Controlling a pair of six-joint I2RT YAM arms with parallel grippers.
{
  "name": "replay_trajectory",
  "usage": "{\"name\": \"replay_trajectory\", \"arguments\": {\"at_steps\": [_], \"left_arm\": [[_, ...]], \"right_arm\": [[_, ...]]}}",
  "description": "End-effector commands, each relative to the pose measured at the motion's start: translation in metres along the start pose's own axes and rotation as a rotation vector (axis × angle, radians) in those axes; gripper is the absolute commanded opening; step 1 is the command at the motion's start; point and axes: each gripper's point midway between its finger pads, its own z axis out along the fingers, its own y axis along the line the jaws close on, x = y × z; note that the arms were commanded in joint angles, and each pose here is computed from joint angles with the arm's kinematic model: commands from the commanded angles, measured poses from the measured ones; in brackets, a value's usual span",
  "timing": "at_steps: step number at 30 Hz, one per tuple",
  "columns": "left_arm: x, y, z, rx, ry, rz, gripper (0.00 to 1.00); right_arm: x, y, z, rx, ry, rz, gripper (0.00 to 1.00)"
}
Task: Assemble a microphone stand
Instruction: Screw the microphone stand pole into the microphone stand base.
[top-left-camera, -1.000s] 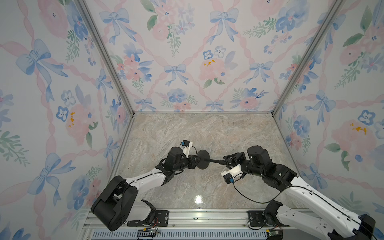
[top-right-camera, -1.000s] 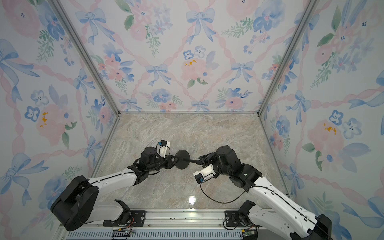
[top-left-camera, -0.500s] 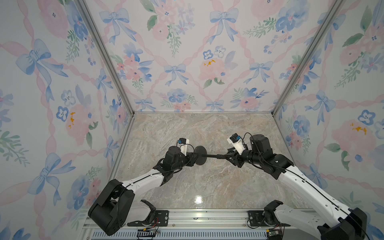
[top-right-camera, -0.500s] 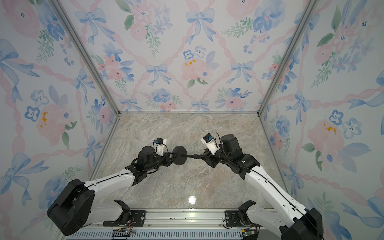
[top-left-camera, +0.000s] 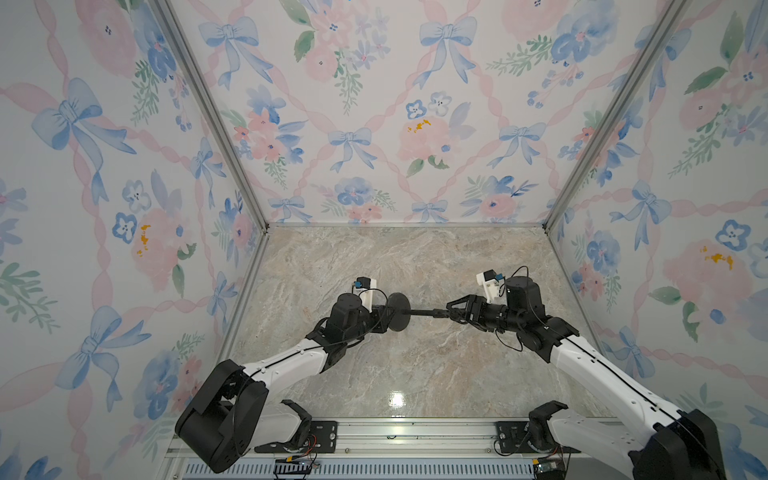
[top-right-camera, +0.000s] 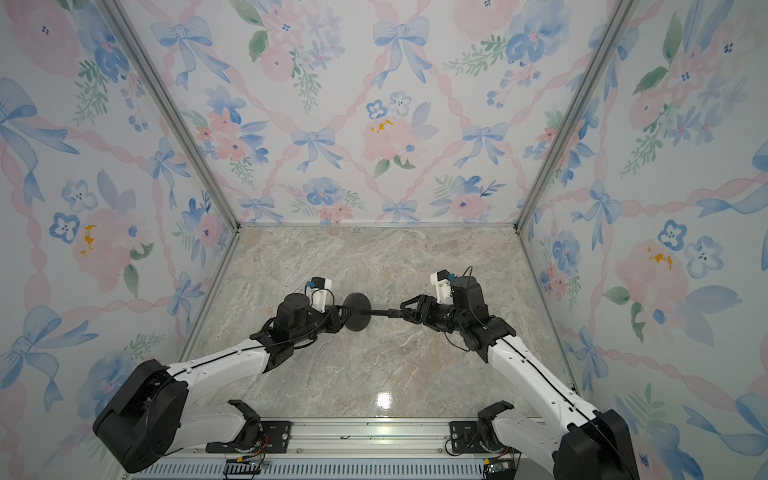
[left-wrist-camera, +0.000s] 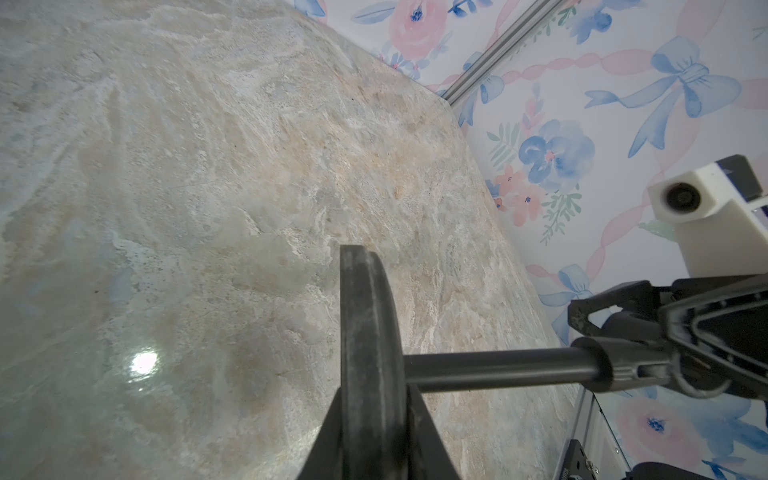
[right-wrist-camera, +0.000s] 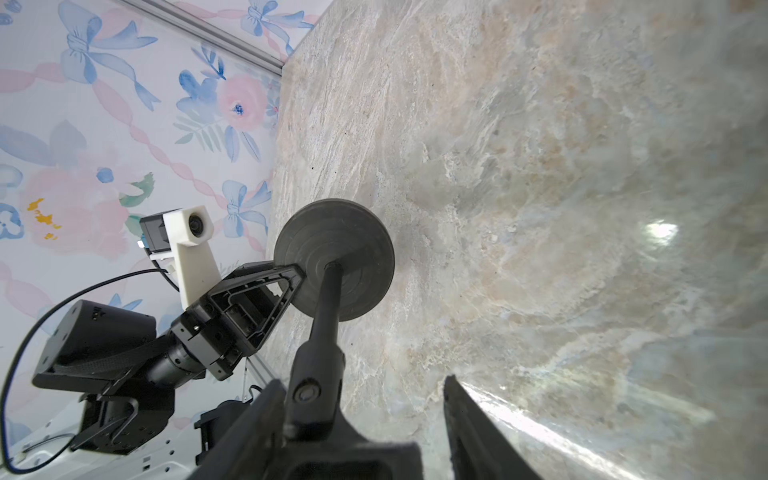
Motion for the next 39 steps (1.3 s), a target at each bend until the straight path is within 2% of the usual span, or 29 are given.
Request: {"name": "replay_trajectory", "arguments": {"at_steps": [1,4,7,11,13,16,21,25,27,30,32,37,39], "left_arm": [[-0.021,-0.032,-0.007,0.125,-0.069,0.041,0.0],[-0.016,-0.028,-0.004,0.118,-0.051,0.029,0.0],[-0.015,-0.027,-0.004,0.12,-0.047,0.023,0.0],[-0.013,-0.029,-0.003,0.127,-0.028,0.019,0.0],[-0.012,-0.03,-0.001,0.135,-0.012,0.018,0.0],[-0.01,-0.029,0.0,0.126,-0.004,0.018,0.0],[-0.01,-0.029,0.0,0.127,0.002,0.018,0.0],[-0.009,-0.031,0.001,0.138,0.011,0.018,0.0],[-0.009,-0.031,0.001,0.138,0.013,0.02,0.0],[-0.009,-0.03,0.002,0.133,0.014,0.021,0.0],[-0.008,-0.03,0.003,0.135,0.018,0.02,0.0],[-0.007,-0.03,0.003,0.137,0.022,0.02,0.0],[-0.008,-0.031,0.003,0.138,0.02,0.022,0.0]], "right_arm": [[-0.024,0.031,-0.034,-0.033,-0.126,-0.404,0.71],[-0.023,0.043,-0.059,0.007,-0.216,-0.906,0.84],[0.007,0.054,-0.069,-0.061,-0.179,-1.452,0.86],[0.064,0.042,-0.069,-0.151,-0.012,-2.152,0.86],[0.07,0.032,-0.061,-0.071,0.08,-2.406,0.86],[0.07,0.013,-0.055,0.025,0.255,-2.692,0.87],[0.059,0.002,-0.054,0.089,0.358,-2.847,0.82],[0.059,-0.002,-0.046,0.103,0.362,-2.919,0.74],[0.058,0.004,-0.042,0.11,0.303,-2.932,0.69],[0.061,0.012,-0.036,0.09,0.244,-2.938,0.67],[0.063,0.012,-0.032,0.079,0.241,-2.944,0.64],[0.066,0.007,-0.026,0.061,0.267,-2.949,0.48],[0.065,0.006,-0.026,0.067,0.267,-2.938,0.44]]}}
